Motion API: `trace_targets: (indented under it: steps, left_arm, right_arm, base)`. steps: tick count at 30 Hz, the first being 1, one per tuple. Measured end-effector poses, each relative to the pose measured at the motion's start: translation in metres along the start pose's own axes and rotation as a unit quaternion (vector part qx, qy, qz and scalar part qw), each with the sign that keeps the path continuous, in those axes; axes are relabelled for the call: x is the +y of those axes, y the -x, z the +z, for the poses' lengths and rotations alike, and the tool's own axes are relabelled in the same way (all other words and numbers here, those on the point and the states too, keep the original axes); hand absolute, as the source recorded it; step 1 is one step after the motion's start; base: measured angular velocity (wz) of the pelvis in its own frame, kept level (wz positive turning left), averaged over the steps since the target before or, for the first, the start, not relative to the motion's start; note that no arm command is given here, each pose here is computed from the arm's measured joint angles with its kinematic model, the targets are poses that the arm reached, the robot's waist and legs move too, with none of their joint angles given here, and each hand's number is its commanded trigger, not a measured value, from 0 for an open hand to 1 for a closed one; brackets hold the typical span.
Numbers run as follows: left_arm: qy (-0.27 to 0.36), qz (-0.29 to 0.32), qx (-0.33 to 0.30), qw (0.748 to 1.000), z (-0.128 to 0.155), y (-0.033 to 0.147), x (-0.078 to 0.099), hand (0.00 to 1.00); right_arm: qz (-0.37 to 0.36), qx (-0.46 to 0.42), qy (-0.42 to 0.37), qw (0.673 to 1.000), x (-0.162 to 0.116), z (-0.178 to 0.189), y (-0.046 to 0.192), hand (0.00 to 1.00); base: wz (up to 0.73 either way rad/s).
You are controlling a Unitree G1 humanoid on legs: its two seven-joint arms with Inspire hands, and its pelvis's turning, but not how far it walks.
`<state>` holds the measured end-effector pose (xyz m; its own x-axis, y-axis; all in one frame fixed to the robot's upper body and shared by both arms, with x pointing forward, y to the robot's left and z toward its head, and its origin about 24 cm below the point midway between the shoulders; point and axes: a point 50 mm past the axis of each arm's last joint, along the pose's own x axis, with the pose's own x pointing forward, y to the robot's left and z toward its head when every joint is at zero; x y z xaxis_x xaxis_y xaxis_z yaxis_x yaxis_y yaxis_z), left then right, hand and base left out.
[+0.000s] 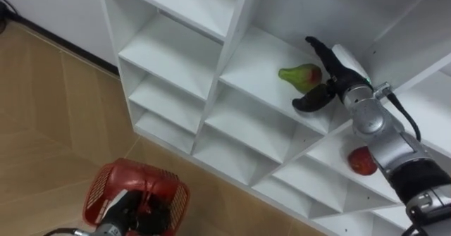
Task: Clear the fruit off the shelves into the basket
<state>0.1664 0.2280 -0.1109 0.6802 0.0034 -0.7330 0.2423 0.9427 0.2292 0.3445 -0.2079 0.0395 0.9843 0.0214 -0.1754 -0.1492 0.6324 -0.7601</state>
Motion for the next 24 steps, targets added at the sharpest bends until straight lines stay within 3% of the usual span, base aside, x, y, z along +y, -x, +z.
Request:
trace_targets:
  steps: [24]
  left_arm:
    - [0.001, -0.009, 0.013, 1.000, -0.0038, -0.0022, -0.0031, 1.00]
  right_arm:
    - [-0.001, 0.017, -0.004, 1.000, -0.0088, -0.0021, -0.0062, 0.00]
  base:
    - [0.01]
